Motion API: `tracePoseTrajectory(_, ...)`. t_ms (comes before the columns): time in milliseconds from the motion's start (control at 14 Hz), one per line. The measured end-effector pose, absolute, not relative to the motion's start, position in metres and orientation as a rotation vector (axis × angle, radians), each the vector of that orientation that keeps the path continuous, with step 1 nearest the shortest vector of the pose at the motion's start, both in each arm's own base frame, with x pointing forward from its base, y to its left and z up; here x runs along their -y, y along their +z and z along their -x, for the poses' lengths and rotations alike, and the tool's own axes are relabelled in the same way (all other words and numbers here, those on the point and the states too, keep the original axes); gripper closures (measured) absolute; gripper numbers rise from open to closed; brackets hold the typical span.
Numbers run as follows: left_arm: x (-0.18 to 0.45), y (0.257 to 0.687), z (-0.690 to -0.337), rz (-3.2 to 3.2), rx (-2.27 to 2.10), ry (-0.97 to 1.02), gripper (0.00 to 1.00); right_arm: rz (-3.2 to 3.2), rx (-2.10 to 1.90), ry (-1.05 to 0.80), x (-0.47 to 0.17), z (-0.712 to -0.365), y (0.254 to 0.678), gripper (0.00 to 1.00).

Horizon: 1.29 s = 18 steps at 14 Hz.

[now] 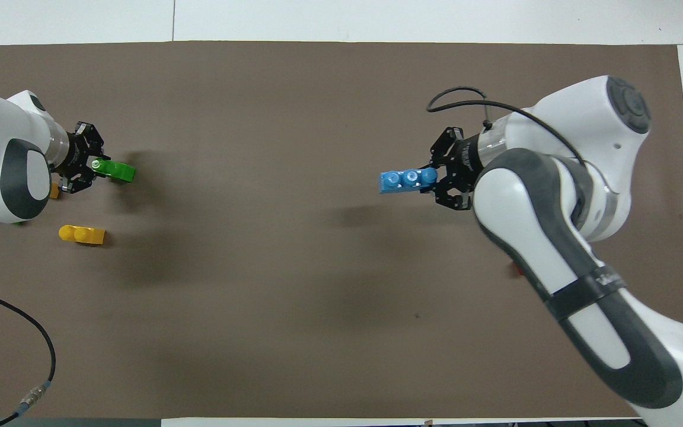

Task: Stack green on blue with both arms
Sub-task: 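Carry the blue brick to the table centre while the left gripper brings the green brick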

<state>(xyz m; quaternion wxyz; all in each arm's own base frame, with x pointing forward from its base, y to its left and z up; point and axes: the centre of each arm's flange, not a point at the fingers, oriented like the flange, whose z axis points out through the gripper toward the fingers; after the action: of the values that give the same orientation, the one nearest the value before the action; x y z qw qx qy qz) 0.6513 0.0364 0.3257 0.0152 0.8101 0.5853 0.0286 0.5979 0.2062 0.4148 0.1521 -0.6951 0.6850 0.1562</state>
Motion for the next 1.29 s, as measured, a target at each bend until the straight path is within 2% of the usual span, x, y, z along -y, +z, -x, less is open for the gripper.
tracePoseTrajectory(143,-0.037,0.329,-0.653,-2.5,-1.829,0.091,0.66,1.919,-2.011,0.419,-0.257,-0.584,0.416,0.65)
tracePoseTrajectory(429,-0.029,0.345,-0.653,-2.452,-1.873,0.045,0.66,1.854,-2.044,0.373,-0.334,-0.535,0.383,0.65)
tracePoseTrajectory(714,0.029,0.4,-0.631,-2.416,-1.972,-0.064,0.66,1.914,-2.066,0.393,-0.35,-0.516,0.346,0.65)
tracePoseTrajectory(1000,0.078,0.456,-0.606,-2.381,-2.006,-0.075,0.66,2.022,-2.003,0.378,-0.368,-0.498,0.311,0.65)
tracePoseTrajectory(1286,0.154,0.481,-0.58,-2.303,-2.085,-0.073,0.66,2.045,-1.99,0.356,-0.36,-0.495,0.298,0.65)
